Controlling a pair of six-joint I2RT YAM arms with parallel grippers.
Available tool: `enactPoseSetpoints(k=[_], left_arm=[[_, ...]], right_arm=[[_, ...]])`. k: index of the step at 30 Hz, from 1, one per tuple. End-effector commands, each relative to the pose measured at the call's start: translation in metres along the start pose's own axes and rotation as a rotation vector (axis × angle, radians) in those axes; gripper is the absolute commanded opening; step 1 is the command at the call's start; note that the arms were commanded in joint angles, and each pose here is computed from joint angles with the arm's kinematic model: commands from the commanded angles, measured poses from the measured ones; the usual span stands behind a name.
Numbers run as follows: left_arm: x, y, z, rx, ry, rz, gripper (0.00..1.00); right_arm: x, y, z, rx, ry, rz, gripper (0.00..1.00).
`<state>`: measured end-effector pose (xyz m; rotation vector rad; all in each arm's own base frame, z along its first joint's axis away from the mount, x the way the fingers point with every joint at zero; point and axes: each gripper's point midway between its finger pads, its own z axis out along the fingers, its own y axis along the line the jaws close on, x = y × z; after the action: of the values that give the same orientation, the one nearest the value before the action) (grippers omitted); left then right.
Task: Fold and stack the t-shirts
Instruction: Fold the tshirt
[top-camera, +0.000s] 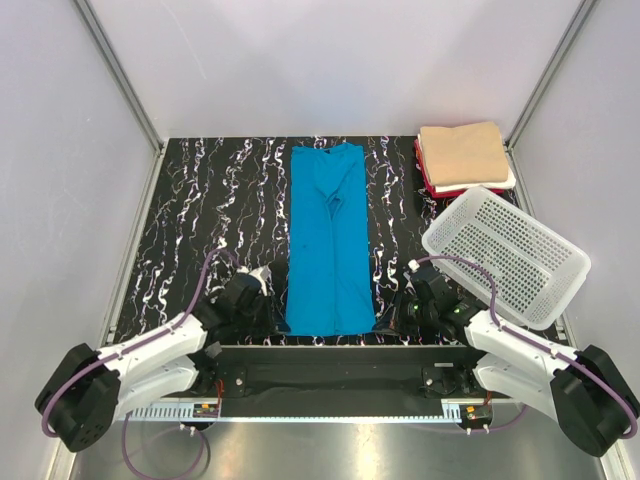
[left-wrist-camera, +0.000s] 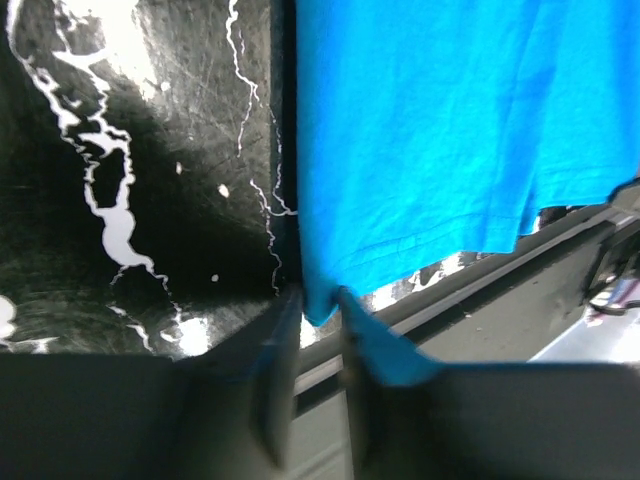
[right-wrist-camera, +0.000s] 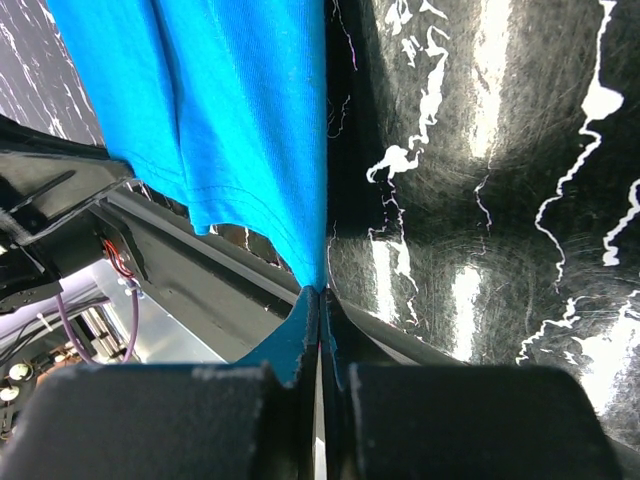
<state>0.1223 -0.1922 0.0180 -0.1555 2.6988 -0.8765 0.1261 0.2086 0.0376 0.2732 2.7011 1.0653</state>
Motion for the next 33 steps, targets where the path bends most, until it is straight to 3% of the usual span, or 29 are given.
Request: enactPoseSetpoints(k=[1, 3, 12, 21, 33], left_arm=[[0.006, 0.001, 0.007, 0.015, 0.028, 0.008, 0.14], [0.006, -0.003, 0.007, 0.030, 0.037, 0.011, 0.00], [-0.036, -0.043, -0.015, 0.067, -0.052, 0.059, 0.00], [-0.104, -0.060, 0.004, -0.007, -0.051, 0.097, 0.00], [-0.239, -0.066, 0.029, -0.013, -0.108, 0.062, 0.00]], right_arm=[[-0.002, 0.001, 0.000, -0.001, -0.019, -0.002, 0.00], [-0.003, -0.003, 0.001, 0.013, -0.030, -0.002, 0.00], [-0.043, 0.029, -0.015, 0.041, -0.147, -0.113, 0.00], [-0.105, 0.067, 0.014, 0.130, -0.130, -0.313, 0.00], [-0.217, 0.067, 0.057, 0.189, -0.104, -0.350, 0.00]])
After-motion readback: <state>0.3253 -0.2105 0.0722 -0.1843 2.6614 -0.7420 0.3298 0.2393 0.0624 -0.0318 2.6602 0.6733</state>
